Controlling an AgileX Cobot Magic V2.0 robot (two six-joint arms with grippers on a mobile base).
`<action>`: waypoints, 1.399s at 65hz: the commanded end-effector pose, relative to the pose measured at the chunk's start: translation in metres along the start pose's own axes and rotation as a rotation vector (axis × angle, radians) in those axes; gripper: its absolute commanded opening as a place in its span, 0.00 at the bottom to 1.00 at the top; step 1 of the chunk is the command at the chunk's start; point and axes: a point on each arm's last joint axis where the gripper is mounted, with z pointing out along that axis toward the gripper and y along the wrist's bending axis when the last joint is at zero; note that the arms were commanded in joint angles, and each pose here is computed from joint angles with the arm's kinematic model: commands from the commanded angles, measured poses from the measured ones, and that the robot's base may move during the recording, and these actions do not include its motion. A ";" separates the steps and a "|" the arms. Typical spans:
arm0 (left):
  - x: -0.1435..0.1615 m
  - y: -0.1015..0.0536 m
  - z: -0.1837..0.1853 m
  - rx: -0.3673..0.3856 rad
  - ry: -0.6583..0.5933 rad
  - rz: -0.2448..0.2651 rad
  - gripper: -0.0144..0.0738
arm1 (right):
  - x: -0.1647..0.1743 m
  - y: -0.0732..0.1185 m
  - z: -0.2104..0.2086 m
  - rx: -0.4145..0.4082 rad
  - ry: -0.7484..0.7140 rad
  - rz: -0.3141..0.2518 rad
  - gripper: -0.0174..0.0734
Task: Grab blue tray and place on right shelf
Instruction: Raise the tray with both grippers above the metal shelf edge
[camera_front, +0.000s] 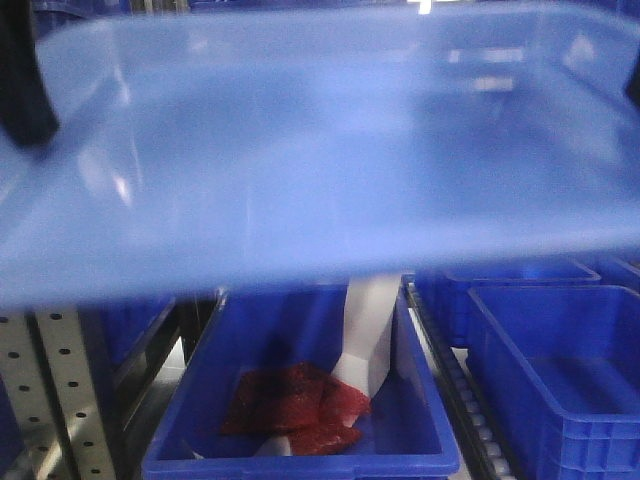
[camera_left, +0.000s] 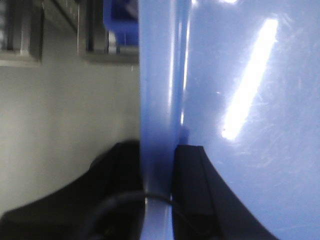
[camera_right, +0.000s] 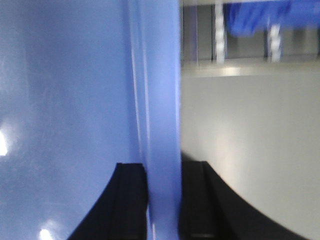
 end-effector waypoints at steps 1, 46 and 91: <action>-0.024 -0.013 -0.026 0.125 -0.125 0.005 0.17 | -0.025 0.016 -0.026 -0.132 -0.135 0.010 0.46; -0.195 -0.011 -0.036 0.234 -0.491 -0.034 0.17 | -0.186 0.064 -0.004 -0.156 -0.348 0.040 0.46; -0.214 0.008 0.017 0.080 -0.435 0.003 0.41 | -0.210 0.059 0.043 -0.123 -0.332 0.065 0.46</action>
